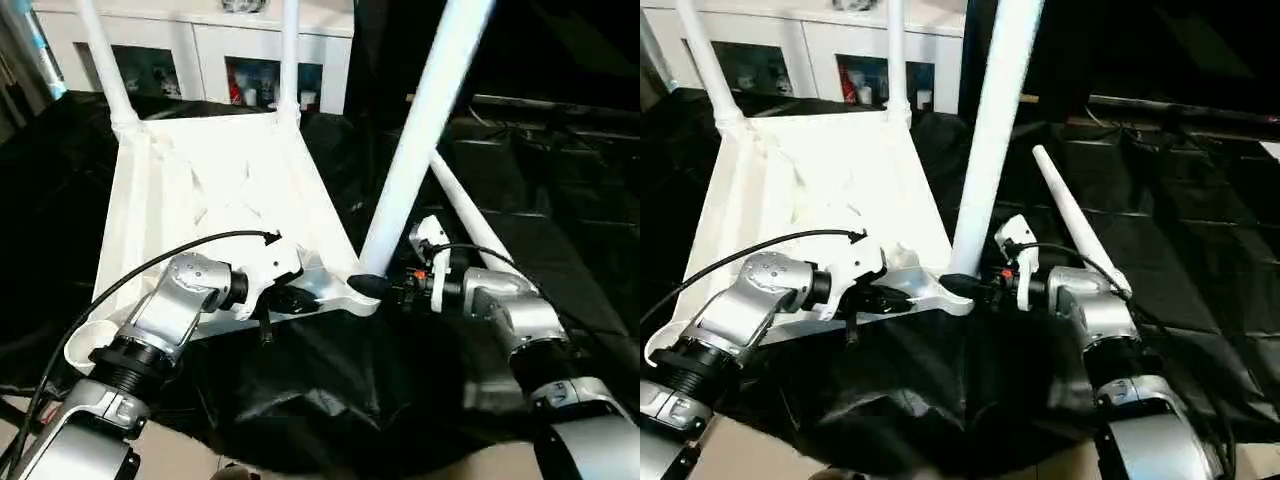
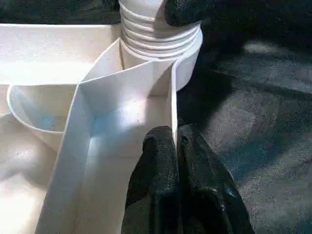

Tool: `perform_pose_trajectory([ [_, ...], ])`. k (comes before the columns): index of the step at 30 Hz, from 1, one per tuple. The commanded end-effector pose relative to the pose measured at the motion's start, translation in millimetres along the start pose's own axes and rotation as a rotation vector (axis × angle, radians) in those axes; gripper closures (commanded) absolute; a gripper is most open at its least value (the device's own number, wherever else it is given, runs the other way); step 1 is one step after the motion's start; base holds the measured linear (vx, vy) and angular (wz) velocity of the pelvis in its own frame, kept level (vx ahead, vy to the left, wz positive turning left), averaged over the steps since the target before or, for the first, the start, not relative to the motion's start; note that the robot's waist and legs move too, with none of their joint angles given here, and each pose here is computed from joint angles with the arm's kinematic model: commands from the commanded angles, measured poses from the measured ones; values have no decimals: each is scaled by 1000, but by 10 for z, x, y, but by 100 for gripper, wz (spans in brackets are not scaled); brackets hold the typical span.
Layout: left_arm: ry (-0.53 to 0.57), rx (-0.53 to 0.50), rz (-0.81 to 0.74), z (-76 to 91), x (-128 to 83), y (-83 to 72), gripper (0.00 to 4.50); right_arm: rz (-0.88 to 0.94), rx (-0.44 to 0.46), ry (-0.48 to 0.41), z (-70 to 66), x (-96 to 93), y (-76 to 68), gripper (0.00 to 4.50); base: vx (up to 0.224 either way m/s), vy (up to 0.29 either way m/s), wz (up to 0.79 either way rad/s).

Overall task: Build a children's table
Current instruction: Insert table leg to table base

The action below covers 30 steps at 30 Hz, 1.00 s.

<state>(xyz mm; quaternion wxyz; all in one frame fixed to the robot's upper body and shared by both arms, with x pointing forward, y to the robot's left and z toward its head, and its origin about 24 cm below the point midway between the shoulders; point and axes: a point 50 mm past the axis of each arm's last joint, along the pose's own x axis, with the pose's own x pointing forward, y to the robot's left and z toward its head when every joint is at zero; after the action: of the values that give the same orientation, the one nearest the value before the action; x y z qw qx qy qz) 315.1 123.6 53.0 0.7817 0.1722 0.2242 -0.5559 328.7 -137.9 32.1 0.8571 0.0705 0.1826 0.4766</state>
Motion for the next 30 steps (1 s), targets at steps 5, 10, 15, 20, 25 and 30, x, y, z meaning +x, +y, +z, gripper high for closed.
perform_pose_trajectory([
  [5, -114, -32, 135, 411, 281, 78, 450, -447, 165, 63, -341, 132, -148, 181, -11, 4, -2],
  [10, -125, -136, 248, 580, 580, 47, 450, -564, 321, -25, -217, 475, -32, 181, 0, 0, 0],
  [15, -108, -116, 258, 618, 685, -11, 450, -573, 344, -48, -119, 647, 56, 181, 0, 0, 0],
  [20, -89, -116, 277, 569, 650, 28, 450, -582, 328, -31, -121, 684, 75, 181, 0, 0, 0],
  [25, -88, -119, 290, 562, 631, 49, 450, -607, 320, -12, -136, 686, 71, 181, 0, 0, 0],
  [30, -101, -77, 273, 580, 608, 52, 450, -614, 284, -60, -26, 666, 26, 125, 0, 0, 0],
])
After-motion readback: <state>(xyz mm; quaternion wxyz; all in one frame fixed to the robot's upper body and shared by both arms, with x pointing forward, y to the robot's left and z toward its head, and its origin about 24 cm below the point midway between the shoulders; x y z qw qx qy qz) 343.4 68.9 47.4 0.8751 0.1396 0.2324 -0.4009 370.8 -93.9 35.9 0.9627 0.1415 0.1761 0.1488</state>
